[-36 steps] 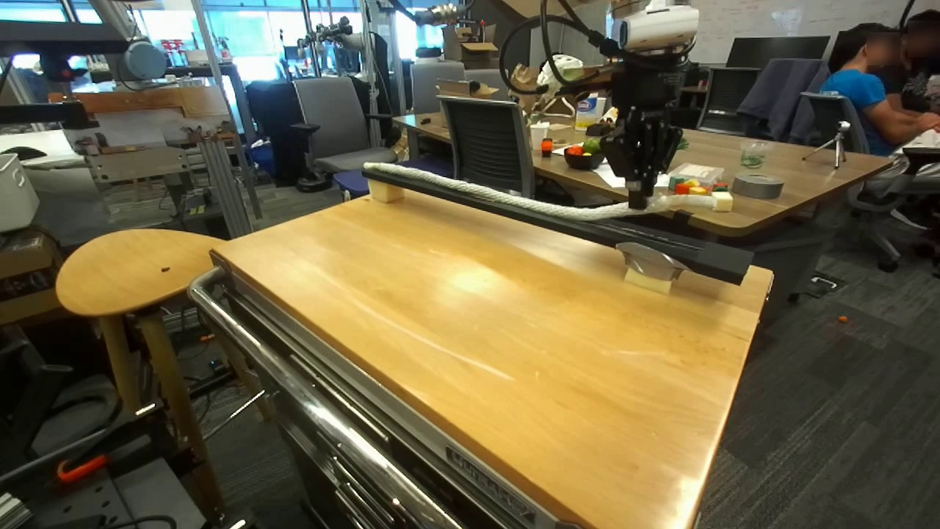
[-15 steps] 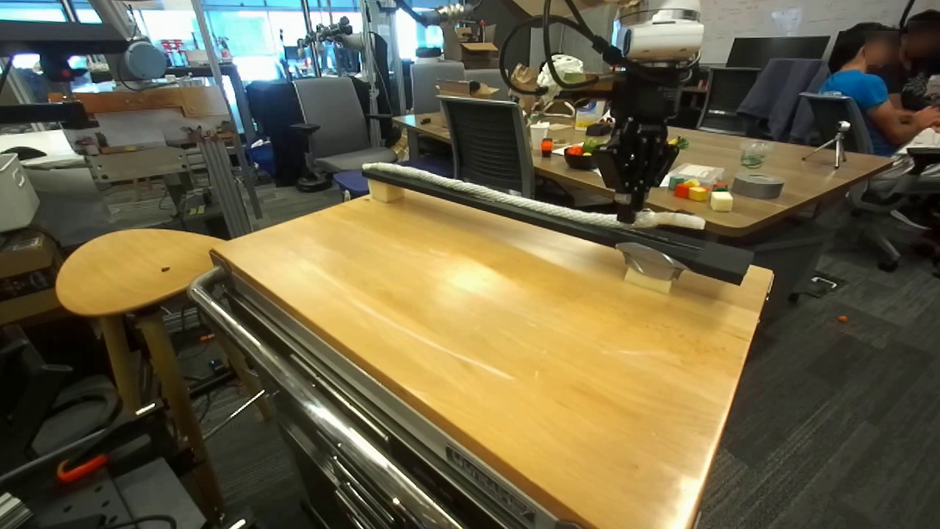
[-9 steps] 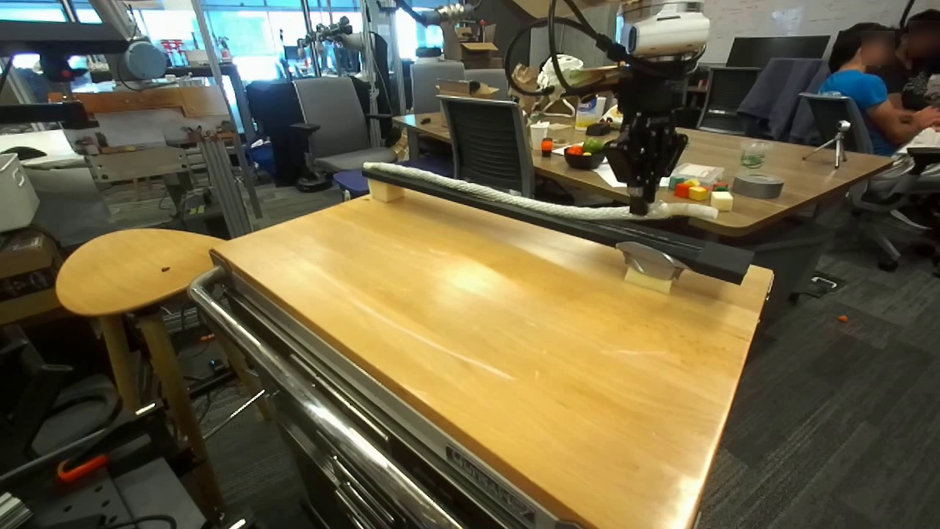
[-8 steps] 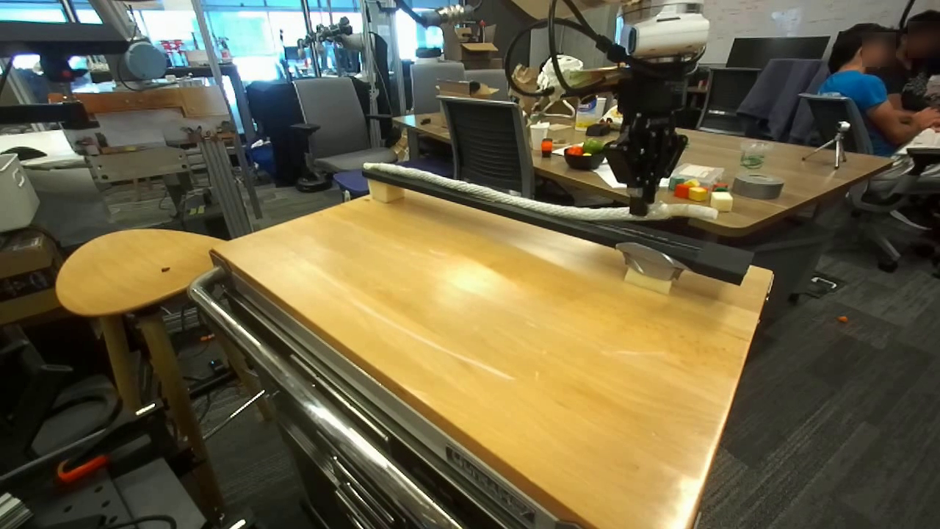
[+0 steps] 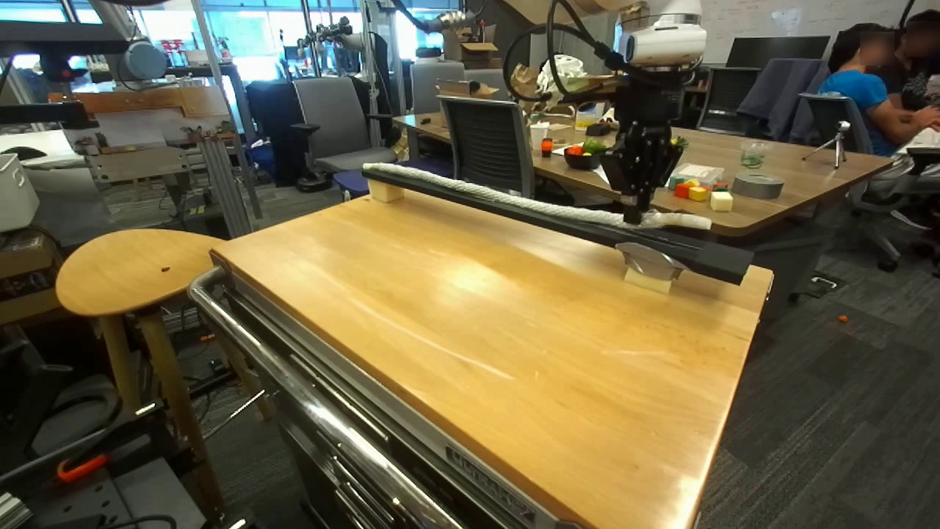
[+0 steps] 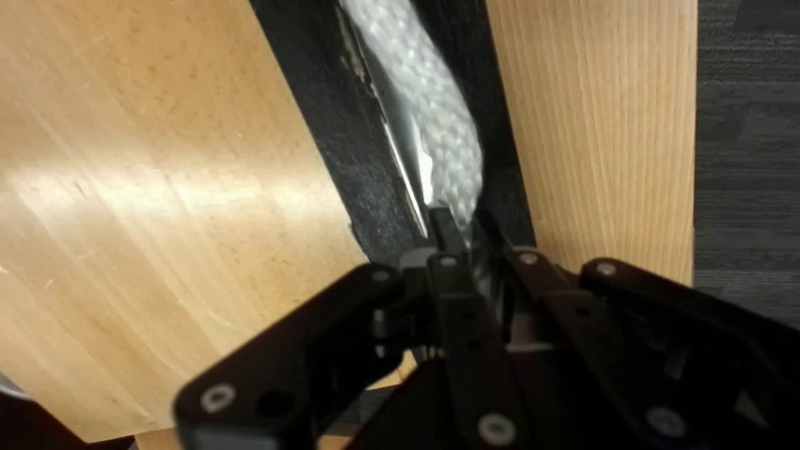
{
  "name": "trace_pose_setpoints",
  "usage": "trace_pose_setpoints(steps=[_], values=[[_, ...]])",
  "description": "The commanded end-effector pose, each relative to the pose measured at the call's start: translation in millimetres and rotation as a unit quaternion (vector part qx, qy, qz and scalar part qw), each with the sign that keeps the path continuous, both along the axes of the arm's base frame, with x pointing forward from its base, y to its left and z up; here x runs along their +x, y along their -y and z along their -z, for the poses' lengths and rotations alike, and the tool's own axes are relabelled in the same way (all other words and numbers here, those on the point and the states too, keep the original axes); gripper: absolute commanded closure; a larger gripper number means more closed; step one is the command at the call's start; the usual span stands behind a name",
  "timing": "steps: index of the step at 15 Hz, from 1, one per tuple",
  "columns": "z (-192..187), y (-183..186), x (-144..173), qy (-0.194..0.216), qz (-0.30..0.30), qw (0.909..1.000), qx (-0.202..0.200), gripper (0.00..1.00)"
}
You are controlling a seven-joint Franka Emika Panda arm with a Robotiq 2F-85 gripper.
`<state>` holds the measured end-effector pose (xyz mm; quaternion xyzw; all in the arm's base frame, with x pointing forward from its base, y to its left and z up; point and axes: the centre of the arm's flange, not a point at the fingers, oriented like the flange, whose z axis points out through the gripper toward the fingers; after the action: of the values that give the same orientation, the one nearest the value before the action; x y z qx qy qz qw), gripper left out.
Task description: Put the rope along the center of the black object
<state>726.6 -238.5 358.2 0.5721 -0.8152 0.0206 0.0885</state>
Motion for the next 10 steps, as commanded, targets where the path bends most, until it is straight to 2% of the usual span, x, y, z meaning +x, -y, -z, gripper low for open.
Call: trace_pose_setpoints(steps=[1, 10], values=[[-9.0, -4.5, 7.4, -0.008, -0.011, 0.9998, 0.015, 0.98], [-5.0, -19.1, 13.7, -0.011, -0.044, 0.9989, 0.008, 0.95]])
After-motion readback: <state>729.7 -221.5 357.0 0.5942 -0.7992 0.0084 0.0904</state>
